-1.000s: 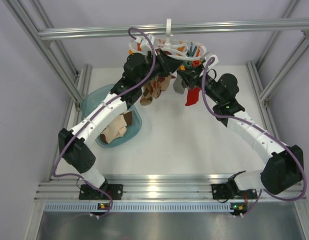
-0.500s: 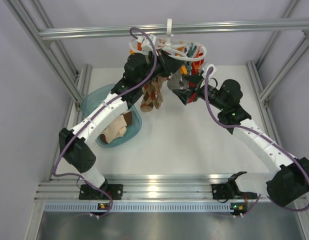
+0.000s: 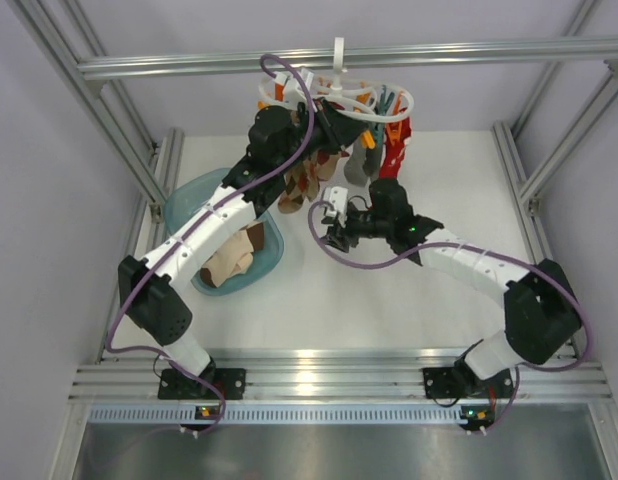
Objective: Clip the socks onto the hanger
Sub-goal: Move the bin to the center of the board.
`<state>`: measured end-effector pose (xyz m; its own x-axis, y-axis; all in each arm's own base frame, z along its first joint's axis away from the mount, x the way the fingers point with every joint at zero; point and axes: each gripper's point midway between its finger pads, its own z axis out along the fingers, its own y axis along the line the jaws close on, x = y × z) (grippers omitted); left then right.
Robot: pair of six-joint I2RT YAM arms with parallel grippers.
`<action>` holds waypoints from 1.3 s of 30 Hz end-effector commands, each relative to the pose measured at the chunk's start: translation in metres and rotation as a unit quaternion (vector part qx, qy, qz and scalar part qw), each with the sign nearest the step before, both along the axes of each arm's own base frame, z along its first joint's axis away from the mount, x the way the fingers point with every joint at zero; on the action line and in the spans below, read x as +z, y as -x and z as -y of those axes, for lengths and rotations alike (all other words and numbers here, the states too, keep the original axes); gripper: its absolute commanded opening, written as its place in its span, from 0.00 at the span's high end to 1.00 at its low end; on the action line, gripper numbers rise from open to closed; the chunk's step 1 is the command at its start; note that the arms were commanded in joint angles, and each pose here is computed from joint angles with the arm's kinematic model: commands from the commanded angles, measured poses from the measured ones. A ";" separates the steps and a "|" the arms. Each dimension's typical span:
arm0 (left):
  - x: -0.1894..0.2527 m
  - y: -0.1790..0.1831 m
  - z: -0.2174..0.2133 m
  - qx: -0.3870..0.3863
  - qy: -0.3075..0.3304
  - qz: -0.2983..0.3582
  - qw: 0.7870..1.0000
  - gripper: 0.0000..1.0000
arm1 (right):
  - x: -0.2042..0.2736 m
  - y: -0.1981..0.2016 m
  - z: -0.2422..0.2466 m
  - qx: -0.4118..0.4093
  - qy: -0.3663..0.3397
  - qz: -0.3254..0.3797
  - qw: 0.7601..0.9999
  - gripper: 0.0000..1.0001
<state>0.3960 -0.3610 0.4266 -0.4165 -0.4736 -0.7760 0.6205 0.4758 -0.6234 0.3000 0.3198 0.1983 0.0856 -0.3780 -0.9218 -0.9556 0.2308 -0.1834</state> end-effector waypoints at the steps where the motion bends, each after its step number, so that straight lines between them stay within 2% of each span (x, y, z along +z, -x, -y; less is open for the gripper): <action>1: -0.013 -0.022 -0.004 0.023 0.002 -0.011 1.000 1.00 | 0.002 -0.009 -0.037 0.050 0.006 0.131 0.990 0.52; 3: -0.013 -0.023 -0.001 0.020 0.004 -0.013 1.000 1.00 | -0.009 -0.017 -0.054 0.063 0.018 0.161 0.985 0.55; 8: -0.012 -0.023 -0.002 0.020 0.000 -0.009 1.000 1.00 | 0.006 -0.027 -0.101 0.085 0.010 0.222 0.971 0.59; 9: -0.013 -0.024 -0.001 0.019 -0.001 -0.010 1.000 1.00 | -0.007 -0.030 -0.108 0.089 0.018 0.216 0.972 0.59; 16: -0.014 -0.024 0.001 0.016 0.002 -0.014 1.000 1.00 | -0.001 -0.039 -0.155 0.104 0.011 0.239 0.965 0.62; 22: -0.015 -0.024 0.001 0.015 0.000 -0.015 1.000 1.00 | -0.031 -0.049 -0.177 0.121 0.036 0.211 0.969 0.61; 24: -0.017 -0.023 0.002 0.014 -0.002 -0.018 1.000 1.00 | -0.057 -0.055 -0.177 0.121 0.068 0.196 0.971 0.60; 29: -0.016 -0.024 0.001 0.015 -0.003 -0.015 1.000 1.00 | -0.081 -0.050 -0.167 0.139 0.115 0.180 0.967 0.60; 34: -0.016 -0.025 0.002 0.013 -0.002 -0.016 1.000 1.00 | -0.115 -0.016 -0.127 0.185 0.183 0.134 0.956 0.61; 39: -0.014 -0.024 0.003 0.010 0.001 -0.016 1.000 1.00 | -0.106 0.018 -0.095 0.222 0.204 0.111 0.947 0.62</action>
